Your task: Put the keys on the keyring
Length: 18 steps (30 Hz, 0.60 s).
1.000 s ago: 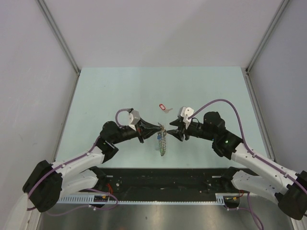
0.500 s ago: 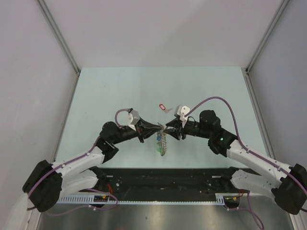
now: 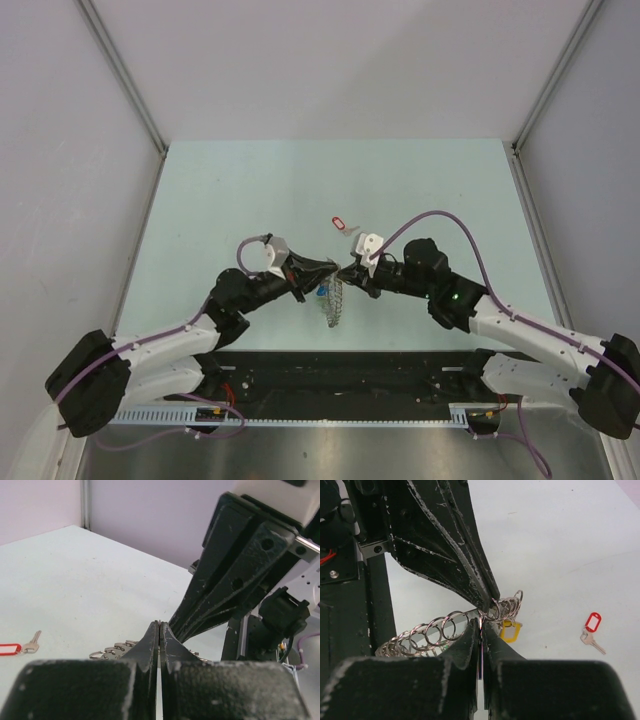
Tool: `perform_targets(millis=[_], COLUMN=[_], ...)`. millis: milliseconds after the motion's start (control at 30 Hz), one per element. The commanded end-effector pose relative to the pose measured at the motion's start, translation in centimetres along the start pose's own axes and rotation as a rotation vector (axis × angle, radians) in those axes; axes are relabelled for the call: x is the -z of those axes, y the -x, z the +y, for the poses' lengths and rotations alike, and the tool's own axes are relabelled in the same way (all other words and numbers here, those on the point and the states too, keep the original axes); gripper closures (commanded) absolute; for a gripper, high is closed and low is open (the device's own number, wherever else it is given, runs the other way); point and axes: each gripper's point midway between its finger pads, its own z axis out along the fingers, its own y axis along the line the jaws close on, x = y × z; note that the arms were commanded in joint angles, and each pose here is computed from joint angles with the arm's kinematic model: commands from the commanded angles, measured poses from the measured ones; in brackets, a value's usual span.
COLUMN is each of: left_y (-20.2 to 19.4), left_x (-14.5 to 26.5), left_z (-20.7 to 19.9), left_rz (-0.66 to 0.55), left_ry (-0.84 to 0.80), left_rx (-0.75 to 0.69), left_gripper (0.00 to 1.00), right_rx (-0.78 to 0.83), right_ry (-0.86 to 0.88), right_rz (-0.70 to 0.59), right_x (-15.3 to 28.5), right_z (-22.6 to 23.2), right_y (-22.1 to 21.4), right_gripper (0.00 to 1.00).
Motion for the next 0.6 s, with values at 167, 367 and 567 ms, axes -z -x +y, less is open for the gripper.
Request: perform_targets(millis=[167,367,567], left_y=[4.5,4.0,3.2], left_x=[0.2,1.1,2.1], left_z=[-0.8,-1.4,-0.5], left_rz=[-0.205,-0.079,0.158], left_ry=[0.018,-0.041,-0.108], left_rx=[0.058,0.009,-0.033], left_gripper=[0.89,0.58,0.49], right_rx=[0.156,0.217,0.239], right_ry=[-0.100,-0.053,-0.003], right_rz=[0.087,0.151,0.180], right_x=[0.2,1.1,1.2], right_z=[-0.7,-0.4,0.3], right_y=[-0.3,0.4,0.8], right_gripper=[1.00,1.00,1.00])
